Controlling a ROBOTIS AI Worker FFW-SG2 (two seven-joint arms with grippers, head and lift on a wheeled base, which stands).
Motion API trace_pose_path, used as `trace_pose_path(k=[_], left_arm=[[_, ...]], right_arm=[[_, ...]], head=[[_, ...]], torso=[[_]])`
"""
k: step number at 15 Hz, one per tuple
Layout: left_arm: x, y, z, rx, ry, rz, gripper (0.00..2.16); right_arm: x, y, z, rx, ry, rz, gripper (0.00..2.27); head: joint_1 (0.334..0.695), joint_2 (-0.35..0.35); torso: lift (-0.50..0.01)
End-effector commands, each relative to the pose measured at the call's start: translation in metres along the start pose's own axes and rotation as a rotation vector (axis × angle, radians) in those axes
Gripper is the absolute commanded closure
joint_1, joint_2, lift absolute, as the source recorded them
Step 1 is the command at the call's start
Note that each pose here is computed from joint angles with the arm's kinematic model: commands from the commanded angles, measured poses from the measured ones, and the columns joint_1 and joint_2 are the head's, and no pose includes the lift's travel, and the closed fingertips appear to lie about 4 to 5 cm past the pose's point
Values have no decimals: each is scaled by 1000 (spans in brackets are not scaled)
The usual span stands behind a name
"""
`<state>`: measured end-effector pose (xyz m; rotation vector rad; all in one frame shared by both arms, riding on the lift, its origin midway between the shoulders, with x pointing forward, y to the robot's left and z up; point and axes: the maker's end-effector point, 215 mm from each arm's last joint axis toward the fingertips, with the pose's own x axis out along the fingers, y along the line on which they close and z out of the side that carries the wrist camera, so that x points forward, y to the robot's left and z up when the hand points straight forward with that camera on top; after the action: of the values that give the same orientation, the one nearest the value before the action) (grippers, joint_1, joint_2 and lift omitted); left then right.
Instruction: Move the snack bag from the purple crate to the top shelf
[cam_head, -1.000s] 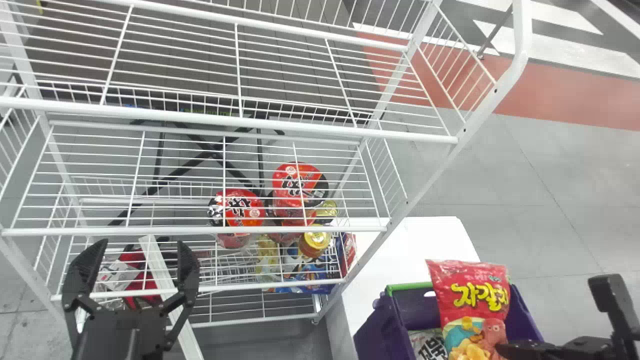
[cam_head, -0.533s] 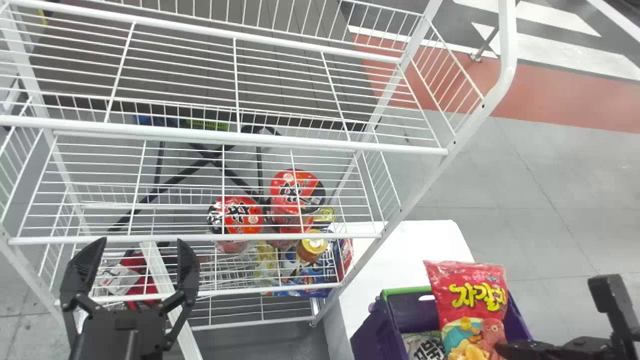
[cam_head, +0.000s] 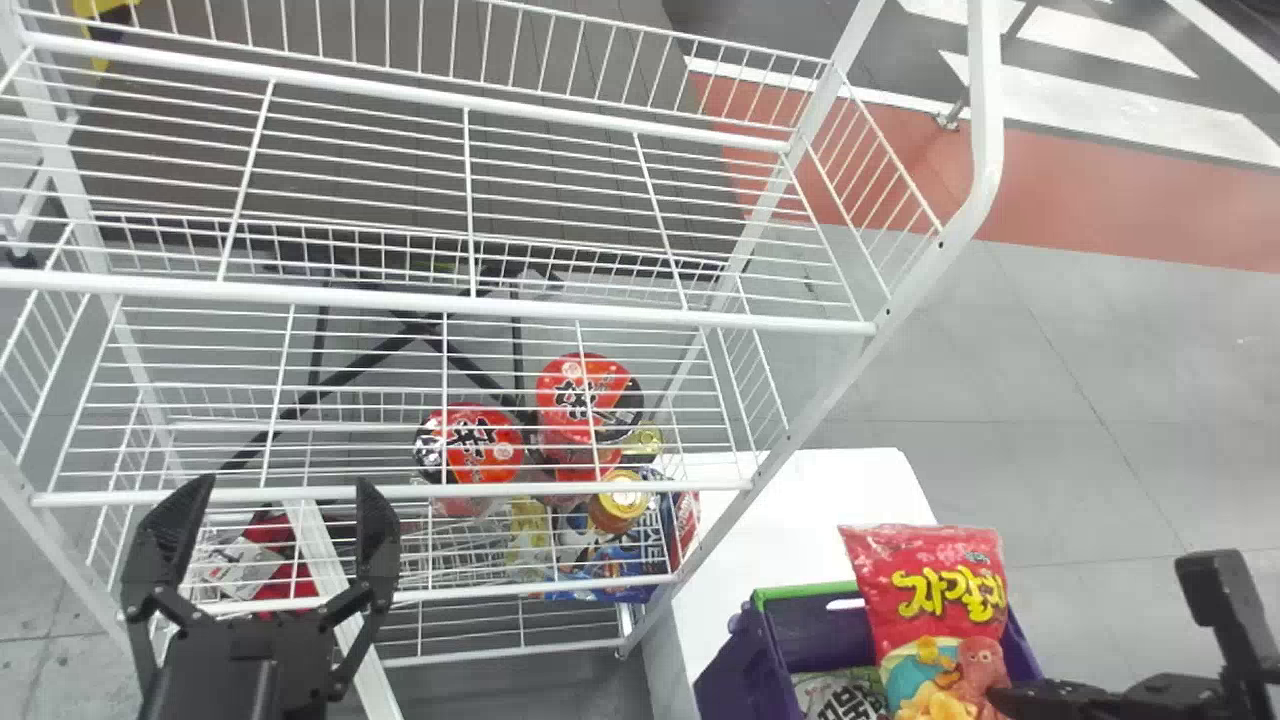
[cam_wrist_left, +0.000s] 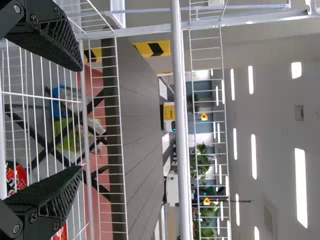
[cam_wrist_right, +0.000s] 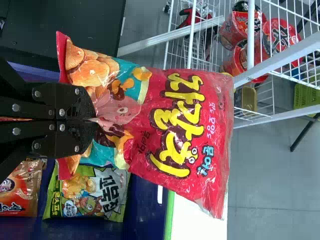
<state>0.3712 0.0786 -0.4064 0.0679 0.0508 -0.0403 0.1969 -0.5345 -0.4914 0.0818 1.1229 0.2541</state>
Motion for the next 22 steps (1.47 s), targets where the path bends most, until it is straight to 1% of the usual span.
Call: trace_pose_path(k=[1,9,22], left_arm=[[-2,0,1,-2,0,0,124],[-5,-1,4,10,-5,-3,124],[-5,0,8,6,-12,-1,124]], right_arm=[[-2,1,0,-2,-2,2,1771],[-3,3,1,1,-5,0,1767],[-5,2,4,-4,-10,-4,1767]], head=[[695,-350],[695,-350],[695,-350]], torso=[[-163],[-131],[-79]])
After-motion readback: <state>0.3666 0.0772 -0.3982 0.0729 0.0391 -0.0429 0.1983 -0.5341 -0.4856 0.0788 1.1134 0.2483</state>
